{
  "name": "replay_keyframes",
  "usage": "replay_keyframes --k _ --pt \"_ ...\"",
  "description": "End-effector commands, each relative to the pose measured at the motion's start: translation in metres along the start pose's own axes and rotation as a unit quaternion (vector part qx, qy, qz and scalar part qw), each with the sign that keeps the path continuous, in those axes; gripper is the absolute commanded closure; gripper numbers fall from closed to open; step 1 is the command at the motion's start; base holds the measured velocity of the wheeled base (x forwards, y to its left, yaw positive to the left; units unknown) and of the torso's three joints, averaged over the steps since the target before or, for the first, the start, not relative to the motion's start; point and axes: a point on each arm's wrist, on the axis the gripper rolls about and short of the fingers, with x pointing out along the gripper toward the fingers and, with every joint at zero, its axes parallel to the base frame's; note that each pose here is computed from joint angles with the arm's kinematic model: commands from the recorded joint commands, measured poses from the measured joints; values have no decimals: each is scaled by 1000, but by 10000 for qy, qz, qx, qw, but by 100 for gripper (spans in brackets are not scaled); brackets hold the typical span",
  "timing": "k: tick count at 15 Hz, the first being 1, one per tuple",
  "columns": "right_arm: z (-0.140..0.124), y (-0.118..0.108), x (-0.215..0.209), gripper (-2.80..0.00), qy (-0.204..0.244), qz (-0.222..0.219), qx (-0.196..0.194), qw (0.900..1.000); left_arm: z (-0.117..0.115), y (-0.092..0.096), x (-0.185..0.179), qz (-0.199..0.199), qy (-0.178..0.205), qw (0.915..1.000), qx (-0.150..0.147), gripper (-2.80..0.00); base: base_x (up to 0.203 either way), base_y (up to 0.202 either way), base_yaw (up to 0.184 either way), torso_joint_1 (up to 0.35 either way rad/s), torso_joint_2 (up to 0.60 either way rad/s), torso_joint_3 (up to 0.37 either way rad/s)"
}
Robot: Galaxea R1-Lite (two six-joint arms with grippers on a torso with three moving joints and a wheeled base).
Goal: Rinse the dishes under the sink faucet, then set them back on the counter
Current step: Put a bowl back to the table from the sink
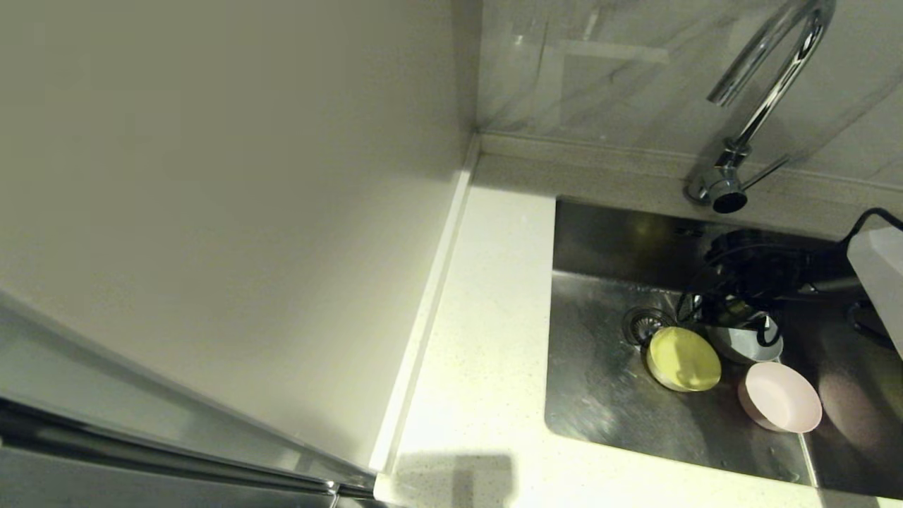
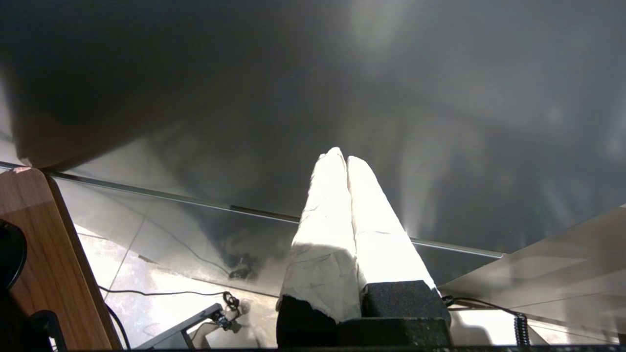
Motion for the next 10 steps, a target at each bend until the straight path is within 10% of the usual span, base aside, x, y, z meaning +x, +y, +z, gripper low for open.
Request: replay_keyframes --k 1,6,10 --pt "6 -6 -41 0 -124 427 83 9990 -1 0 0 1 14 10000 -2 0 0 0 0 0 0 0" --pt "-7 -22 -132 0 -229 1707 37 9850 -1 0 0 1 14 10000 -2 0 0 0 0 0 0 0" --pt "-31 -24 -197 0 114 3156 -168 9487 -1 0 0 1 14 10000 -2 0 0 0 0 0 0 0"
